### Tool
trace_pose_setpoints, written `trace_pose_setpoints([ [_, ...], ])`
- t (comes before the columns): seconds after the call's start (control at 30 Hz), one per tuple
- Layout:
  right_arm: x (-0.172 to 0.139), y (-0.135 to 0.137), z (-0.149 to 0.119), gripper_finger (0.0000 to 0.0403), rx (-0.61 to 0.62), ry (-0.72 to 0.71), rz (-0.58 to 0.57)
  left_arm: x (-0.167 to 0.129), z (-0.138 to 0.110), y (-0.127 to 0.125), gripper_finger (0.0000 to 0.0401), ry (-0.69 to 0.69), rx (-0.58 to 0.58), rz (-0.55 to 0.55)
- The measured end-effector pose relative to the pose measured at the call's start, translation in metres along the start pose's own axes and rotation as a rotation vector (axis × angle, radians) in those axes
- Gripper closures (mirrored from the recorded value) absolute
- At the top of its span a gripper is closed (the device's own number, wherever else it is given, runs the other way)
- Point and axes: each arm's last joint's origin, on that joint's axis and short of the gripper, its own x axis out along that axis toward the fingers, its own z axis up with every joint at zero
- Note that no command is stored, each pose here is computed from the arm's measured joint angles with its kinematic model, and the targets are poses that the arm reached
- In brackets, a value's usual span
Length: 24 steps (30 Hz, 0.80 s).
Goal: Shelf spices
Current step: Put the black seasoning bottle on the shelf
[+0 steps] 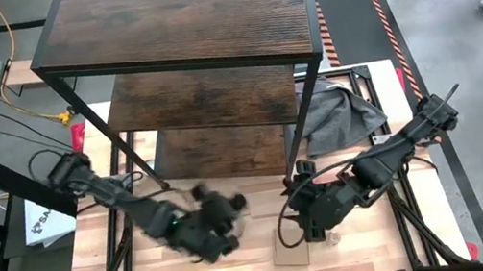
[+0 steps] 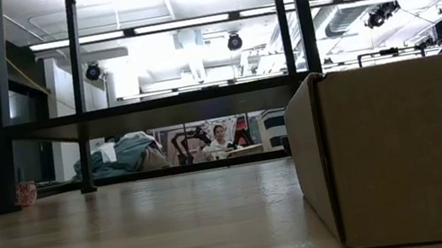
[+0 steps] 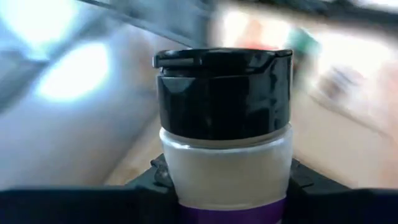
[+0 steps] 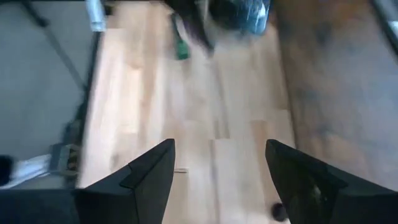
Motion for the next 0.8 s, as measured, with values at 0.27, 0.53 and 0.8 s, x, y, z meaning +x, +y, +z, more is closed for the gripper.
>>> trace_pose_setpoints([
  [0.27,-0.003,0.004,-0.002,0.0155,0.032,-0.068,-0.107,-0.027,-0.058,0.049,0.0271,-0.324,-0.383,0.264],
  [0.53,0.004,-0.016,0.009,0.0155,0.211,-0.149,-0.255,-0.007,-0.091,0.102,0.0271,-0.419,-0.234,0.462],
  [0.8,0.007,-0.025,0.012,0.0155,0.166,-0.178,-0.354,0.010,-0.116,0.131,0.0271,-0.544,-0.224,0.485],
])
